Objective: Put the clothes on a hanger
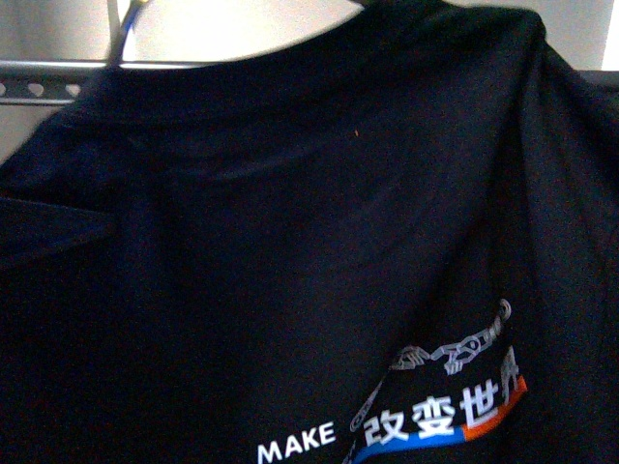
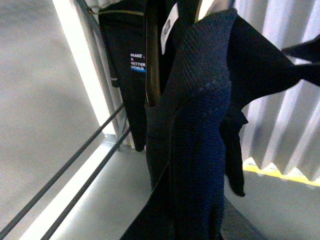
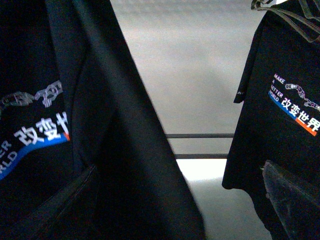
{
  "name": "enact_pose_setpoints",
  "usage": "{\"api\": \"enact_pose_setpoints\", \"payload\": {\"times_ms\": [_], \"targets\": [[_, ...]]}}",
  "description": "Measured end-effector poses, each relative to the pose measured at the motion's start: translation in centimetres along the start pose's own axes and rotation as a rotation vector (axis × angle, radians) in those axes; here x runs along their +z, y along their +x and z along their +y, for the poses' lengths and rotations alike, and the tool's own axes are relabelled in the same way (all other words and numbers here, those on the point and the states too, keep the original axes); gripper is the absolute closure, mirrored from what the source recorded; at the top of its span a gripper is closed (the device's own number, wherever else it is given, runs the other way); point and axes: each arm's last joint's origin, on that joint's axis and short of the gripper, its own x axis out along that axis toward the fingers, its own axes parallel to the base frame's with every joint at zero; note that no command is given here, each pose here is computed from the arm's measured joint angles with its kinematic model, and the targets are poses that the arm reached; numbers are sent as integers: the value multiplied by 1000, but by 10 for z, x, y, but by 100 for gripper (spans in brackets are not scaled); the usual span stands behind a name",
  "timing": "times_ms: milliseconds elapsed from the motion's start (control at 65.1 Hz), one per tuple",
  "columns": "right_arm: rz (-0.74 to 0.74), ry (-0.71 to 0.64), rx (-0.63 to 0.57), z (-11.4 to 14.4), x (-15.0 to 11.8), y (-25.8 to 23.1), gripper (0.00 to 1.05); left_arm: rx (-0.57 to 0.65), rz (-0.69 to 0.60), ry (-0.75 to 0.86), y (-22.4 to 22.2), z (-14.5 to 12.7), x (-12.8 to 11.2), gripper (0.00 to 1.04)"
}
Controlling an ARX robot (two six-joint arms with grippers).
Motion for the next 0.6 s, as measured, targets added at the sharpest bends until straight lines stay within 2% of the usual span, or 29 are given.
{"api": "enact_pose_setpoints", "payload": {"times_ms": [230, 415, 599], "targets": [[0, 0, 0, 0, 0, 0, 7, -68, 29, 138, 34, 13, -10, 98], [0, 0, 0, 0, 0, 0, 7, -40, 8, 270, 48, 20, -4, 98], [0, 0, 0, 0, 0, 0, 7, -40, 1, 278, 48, 20, -3, 98]]}}
